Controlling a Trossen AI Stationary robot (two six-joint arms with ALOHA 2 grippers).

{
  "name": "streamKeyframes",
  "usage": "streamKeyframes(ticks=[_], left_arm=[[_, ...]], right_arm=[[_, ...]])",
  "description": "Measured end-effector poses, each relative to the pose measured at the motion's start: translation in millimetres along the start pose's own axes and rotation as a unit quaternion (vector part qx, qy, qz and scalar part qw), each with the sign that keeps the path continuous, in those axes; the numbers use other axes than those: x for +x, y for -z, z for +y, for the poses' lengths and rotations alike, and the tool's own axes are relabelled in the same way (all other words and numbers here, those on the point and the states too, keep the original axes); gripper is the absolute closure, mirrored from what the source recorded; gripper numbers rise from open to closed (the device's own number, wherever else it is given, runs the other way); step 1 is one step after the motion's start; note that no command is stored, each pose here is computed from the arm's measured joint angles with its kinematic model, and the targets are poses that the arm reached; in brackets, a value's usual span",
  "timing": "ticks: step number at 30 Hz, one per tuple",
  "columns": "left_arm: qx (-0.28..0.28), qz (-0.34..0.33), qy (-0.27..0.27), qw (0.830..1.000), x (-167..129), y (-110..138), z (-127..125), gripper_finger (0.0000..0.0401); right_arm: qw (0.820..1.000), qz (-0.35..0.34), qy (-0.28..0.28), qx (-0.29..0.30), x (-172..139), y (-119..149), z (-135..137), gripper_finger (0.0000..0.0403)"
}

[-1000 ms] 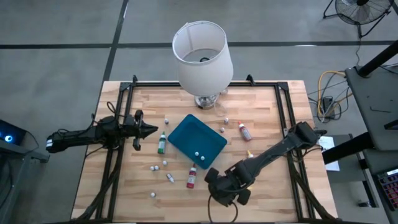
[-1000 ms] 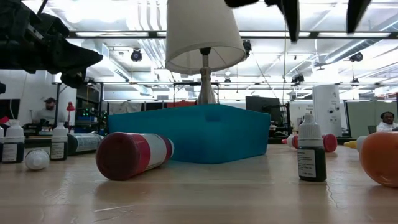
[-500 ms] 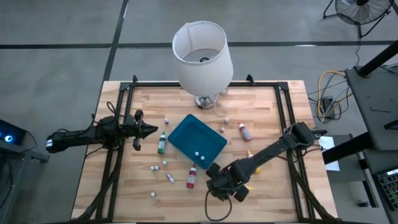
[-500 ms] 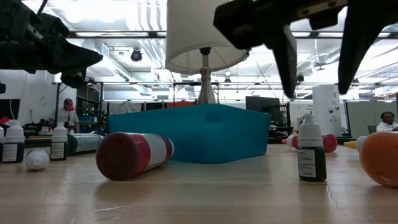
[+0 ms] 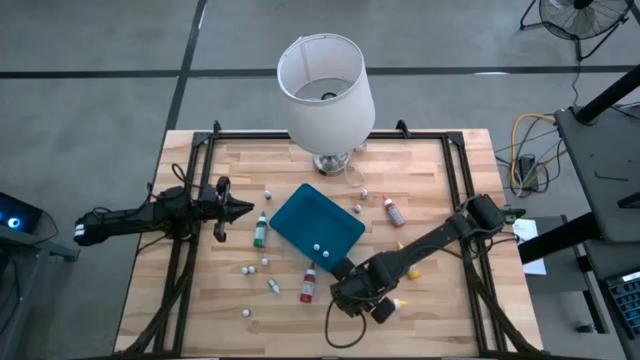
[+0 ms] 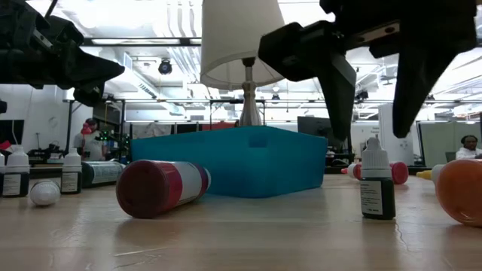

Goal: Pick & Place food coloring
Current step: Put the small green food coloring bottle into the blue container

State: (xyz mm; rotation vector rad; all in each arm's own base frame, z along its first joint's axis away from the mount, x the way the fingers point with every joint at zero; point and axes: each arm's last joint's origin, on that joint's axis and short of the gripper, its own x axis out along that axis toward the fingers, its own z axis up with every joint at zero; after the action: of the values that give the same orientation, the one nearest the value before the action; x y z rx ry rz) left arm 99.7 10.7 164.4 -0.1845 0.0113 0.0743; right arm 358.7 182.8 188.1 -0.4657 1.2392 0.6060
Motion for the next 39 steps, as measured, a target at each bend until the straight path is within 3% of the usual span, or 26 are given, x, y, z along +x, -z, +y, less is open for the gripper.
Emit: streamKeyframes(ticks=[28, 39], left_arm=[[0.000, 0.000, 0.000, 1.000, 0.0, 0.0, -0.1, 0.0401], [0.000, 0.000, 0.000, 1.000, 0.0, -0.1, -0.1, 0.0401]], right_arm=[[1.000, -0.026, -0.018, 0.000, 16.1, 5.2, 3.4, 0.0240], [0.999, -0.030, -0.017, -0.001, 16.1, 4.5, 3.2, 0.0305]])
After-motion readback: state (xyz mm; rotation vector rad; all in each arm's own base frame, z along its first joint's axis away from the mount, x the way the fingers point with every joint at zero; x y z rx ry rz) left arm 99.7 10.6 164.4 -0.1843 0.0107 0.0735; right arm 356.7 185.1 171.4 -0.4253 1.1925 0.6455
